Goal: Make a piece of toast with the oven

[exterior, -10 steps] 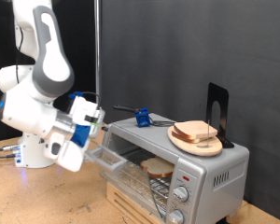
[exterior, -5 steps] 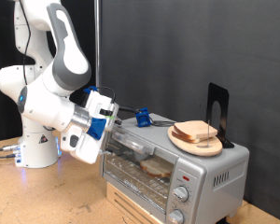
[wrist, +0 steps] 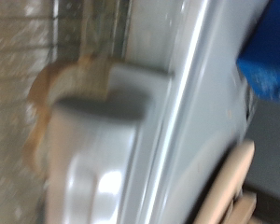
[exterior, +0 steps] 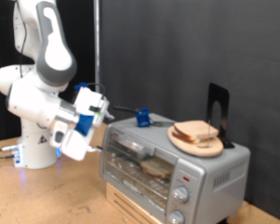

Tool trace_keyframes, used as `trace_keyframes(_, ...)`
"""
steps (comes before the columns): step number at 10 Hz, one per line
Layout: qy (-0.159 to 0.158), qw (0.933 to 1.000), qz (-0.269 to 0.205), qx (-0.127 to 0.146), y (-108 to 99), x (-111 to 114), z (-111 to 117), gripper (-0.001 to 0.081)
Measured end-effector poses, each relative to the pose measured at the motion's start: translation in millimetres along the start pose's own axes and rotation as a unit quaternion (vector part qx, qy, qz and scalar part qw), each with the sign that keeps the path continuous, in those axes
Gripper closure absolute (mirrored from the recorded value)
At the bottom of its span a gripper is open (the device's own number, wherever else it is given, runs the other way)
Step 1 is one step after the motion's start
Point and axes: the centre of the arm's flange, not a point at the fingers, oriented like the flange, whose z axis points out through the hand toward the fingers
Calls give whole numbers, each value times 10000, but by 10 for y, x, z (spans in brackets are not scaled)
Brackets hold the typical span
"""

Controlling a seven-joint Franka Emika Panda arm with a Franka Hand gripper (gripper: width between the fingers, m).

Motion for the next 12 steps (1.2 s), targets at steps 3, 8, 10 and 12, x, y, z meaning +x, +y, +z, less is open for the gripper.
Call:
trace_keyframes(3, 425, 9991, 57, 58, -100, 38, -239, -2)
trace_keyframes(8, 251, 9989, -359, 136, -321, -33, -301, -2)
trace_keyframes(10, 239, 9970, -726, -143, -478, -91, -408, -2)
trace_keyframes(12, 249, 9960, -822, -255, -589, -146, -481, -2)
